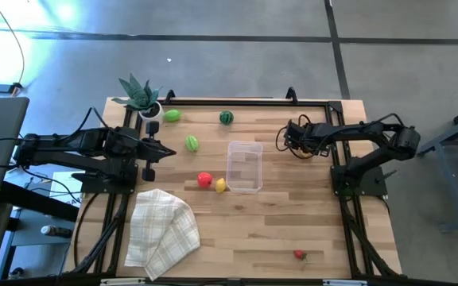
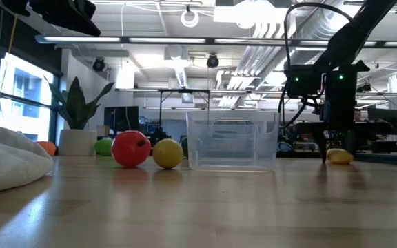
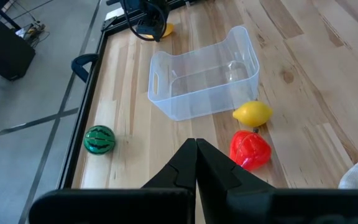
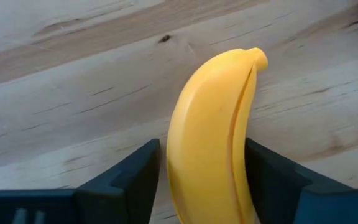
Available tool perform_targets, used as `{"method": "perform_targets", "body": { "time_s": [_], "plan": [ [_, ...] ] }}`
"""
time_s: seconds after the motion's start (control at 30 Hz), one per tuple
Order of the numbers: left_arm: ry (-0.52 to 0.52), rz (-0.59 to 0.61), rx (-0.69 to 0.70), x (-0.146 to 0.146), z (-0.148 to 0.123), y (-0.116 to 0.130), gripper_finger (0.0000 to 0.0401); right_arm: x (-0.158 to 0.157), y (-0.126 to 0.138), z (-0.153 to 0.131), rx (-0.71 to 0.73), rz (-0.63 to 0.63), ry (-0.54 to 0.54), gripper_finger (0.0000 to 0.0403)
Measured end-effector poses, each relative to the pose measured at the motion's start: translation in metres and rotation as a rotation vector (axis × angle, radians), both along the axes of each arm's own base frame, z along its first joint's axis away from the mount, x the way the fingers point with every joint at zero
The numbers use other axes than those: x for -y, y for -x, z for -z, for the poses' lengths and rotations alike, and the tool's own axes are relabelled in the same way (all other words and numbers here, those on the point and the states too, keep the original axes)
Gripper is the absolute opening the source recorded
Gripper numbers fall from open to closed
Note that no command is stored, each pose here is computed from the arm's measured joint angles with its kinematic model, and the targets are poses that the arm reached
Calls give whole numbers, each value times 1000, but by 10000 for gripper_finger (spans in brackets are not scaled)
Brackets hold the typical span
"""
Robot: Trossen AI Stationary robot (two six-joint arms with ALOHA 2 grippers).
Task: Pick and placing Produce into tupperware
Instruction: Put the banana into the transparent bin
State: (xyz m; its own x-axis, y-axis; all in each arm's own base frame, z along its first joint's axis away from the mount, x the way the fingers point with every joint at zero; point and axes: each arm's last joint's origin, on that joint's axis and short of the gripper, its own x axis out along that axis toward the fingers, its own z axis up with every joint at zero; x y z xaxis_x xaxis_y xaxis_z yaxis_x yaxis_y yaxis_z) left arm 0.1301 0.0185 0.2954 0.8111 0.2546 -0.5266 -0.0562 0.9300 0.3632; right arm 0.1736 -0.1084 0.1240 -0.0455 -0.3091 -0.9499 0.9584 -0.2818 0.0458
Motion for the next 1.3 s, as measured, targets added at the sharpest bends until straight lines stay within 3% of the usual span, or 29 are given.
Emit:
{"method": "perform_targets", "body": {
  "time_s": [0.4, 0.77, 1.3],
  "plan": [
    [0, 0, 0, 0, 0, 0, 1, 0, -1, 0, 8, -3, 3, 133],
    [0, 0, 0, 0, 0, 0, 1, 0, -2, -1, 8, -17, 1, 135],
    [0, 0, 0, 0, 0, 0, 1, -5, -29, -38, 28, -134, 52, 135]
  ]
}}
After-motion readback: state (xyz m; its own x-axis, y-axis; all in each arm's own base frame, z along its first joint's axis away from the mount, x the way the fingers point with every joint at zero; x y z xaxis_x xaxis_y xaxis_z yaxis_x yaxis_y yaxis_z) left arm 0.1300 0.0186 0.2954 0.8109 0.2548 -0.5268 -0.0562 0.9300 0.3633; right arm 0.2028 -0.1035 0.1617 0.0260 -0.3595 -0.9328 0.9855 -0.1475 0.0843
